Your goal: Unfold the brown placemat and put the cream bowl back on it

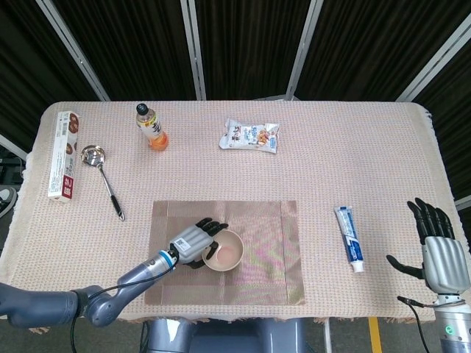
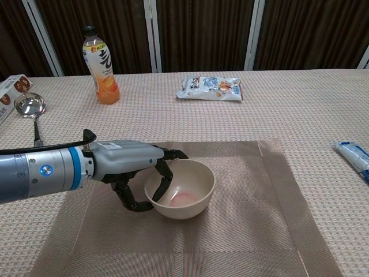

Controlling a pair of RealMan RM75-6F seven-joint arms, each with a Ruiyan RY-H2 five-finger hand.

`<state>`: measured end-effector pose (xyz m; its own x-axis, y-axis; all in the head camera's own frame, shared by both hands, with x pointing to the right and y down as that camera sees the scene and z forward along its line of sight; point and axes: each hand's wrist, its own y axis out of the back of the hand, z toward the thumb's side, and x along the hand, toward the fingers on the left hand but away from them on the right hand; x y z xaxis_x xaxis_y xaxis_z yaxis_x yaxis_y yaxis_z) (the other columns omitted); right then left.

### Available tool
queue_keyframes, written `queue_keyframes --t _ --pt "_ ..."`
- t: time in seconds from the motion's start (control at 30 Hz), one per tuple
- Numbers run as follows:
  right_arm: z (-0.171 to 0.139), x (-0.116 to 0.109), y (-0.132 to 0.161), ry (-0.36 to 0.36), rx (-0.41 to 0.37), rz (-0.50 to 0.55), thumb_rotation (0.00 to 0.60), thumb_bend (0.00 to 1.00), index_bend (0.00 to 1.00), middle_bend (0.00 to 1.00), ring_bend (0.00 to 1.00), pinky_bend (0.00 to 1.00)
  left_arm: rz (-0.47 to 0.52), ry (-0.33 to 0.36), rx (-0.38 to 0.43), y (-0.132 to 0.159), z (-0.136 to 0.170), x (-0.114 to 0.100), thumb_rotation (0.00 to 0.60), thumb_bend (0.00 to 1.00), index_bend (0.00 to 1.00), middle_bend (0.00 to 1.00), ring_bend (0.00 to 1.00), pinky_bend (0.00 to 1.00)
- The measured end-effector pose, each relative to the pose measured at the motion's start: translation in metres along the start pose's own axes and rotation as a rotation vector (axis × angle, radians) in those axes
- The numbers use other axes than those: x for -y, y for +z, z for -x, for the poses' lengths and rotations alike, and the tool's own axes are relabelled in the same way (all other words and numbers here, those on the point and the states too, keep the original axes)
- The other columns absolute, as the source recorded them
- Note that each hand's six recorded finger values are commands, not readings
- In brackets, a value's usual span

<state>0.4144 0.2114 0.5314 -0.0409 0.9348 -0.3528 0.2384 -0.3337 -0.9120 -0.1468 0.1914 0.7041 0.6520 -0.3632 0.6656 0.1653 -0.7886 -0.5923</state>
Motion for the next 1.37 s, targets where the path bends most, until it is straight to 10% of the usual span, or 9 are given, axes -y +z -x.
queue_keyframes --t 0.2,0.7,1.03,1.37 --pt "0.0 -0.001 0.0 -0.003 -0.001 0.0 0.6 0.0 0.0 0.0 0.0 0.0 0.009 0.003 -0.009 0.0 0.001 -0.001 0.6 0.01 0.14 0.0 0.0 0.0" --pt "-0.002 -0.002 0.001 -0.004 -0.004 0.004 0.6 0.0 0.0 0.0 0.0 0.0 -0.017 0.179 -0.073 -0.029 0.046 -0.047 0.6 0.0 0.0 0.0 0.0 0.0" --pt "-0.002 -0.002 0.002 -0.006 -0.015 -0.021 0.6 0.0 0.0 0.0 0.0 0.0 -0.033 0.467 -0.379 -0.112 0.156 -0.09 0.6 0.0 0.0 0.0 0.0 0.0" --pt "-0.002 -0.008 0.001 -0.044 -0.036 -0.14 0.6 0.0 0.0 0.0 0.0 0.0 0.043 0.657 -0.711 -0.16 0.272 -0.064 0.6 0.0 0.0 0.0 0.0 0.0"
